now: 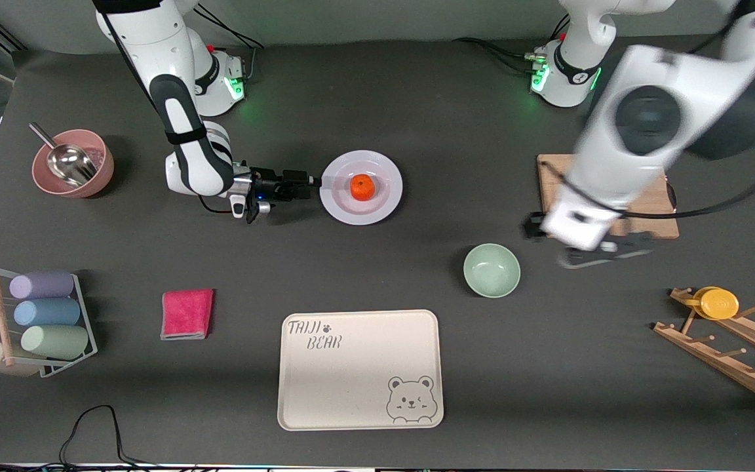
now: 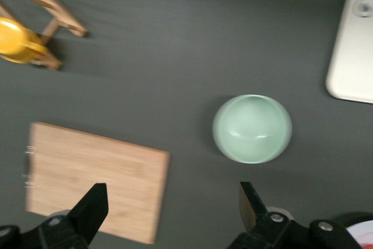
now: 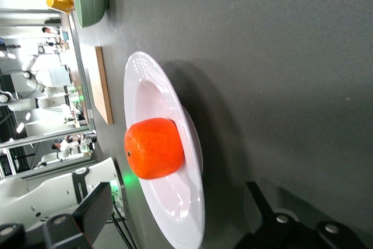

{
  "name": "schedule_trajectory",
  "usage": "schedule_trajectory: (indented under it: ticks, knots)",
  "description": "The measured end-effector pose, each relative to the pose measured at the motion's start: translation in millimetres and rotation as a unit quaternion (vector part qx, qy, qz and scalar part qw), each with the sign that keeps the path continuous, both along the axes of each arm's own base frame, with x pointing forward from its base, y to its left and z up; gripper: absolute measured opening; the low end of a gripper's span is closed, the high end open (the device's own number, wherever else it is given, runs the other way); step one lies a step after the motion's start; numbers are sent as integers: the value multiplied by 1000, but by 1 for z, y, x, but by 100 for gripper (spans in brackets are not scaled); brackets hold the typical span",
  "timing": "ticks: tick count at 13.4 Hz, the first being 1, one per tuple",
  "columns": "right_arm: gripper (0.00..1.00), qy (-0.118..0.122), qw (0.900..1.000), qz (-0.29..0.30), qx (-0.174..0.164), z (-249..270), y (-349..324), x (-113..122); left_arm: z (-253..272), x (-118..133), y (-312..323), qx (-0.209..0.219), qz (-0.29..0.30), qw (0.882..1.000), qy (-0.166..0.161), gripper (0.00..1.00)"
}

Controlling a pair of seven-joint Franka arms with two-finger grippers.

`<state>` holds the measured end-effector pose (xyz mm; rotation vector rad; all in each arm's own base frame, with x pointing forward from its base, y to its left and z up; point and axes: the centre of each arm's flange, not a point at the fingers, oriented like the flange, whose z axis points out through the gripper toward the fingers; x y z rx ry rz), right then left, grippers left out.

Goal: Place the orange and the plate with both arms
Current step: 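Withdraw the left gripper while the right gripper grips the plate rim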

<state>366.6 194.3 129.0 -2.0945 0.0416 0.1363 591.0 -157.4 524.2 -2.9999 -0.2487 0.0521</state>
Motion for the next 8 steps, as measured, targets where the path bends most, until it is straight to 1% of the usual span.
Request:
schedule_trajectory:
  ticks: [2, 4, 5, 6, 7, 8]
  knots:
    - [100, -2, 1000, -5, 3, 0, 11, -4, 16, 2, 75, 2, -11, 1000, 17, 100]
    - [98, -6, 1000, -3, -7, -1, 18, -8, 29, -4, 134, -2, -7, 1000, 31, 100]
    - [97, -10, 1000, 2, -9, -1, 21, -10, 35, -9, 152, -3, -1, 999, 35, 100]
    - [92, -17, 1000, 5, -9, -2, 23, -11, 41, -14, 162, -3, 1, 999, 38, 100]
    - [91, -27, 1000, 5, -9, -5, 22, -11, 49, -18, 165, -3, -3, 999, 38, 100]
    - [83, -40, 999, 2, -9, -10, 20, -12, 55, -23, 165, -3, -7, 999, 36, 100]
